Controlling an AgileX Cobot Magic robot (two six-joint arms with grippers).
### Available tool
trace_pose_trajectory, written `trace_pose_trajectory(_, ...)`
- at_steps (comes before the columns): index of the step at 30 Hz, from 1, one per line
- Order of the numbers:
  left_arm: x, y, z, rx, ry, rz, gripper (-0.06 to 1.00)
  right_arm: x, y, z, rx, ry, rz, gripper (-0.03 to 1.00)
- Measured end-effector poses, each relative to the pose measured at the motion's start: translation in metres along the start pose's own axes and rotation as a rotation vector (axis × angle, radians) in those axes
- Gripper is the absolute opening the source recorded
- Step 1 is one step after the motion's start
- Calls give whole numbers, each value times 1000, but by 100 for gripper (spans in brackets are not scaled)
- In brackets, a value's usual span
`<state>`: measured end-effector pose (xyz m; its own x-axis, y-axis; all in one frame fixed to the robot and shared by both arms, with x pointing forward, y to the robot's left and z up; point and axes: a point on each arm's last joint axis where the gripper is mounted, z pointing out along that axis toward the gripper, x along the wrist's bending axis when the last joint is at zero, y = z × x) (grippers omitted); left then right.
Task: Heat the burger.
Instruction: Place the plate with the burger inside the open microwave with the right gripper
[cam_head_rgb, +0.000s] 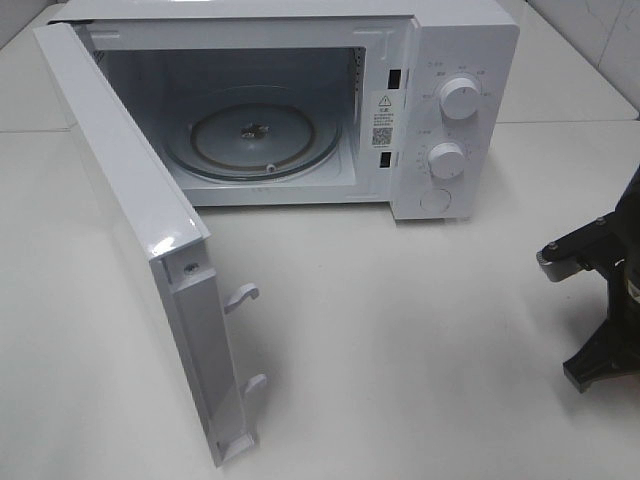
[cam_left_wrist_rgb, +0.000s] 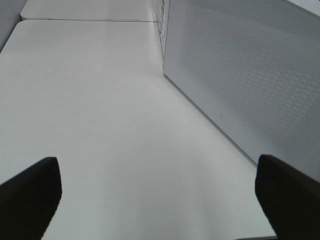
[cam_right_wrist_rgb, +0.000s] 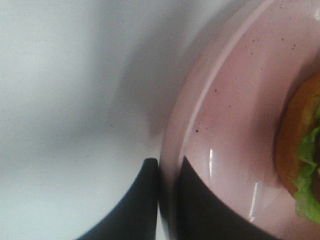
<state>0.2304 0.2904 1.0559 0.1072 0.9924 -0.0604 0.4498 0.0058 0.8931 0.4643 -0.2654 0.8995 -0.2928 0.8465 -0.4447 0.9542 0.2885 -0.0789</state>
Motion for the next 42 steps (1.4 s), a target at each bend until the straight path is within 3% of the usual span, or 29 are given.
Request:
trace_pose_trajectory(12,0,0,0,0,0,0,97,-24,-11,-35,-120,-64,49,3)
trace_pose_trajectory(28,0,0,0,0,0,0,97,-42,-31,-62,-166,-106,103,3)
trace_pose_trajectory(42,0,0,0,0,0,0,97,-34,-36,-69,-161,-78,77,3)
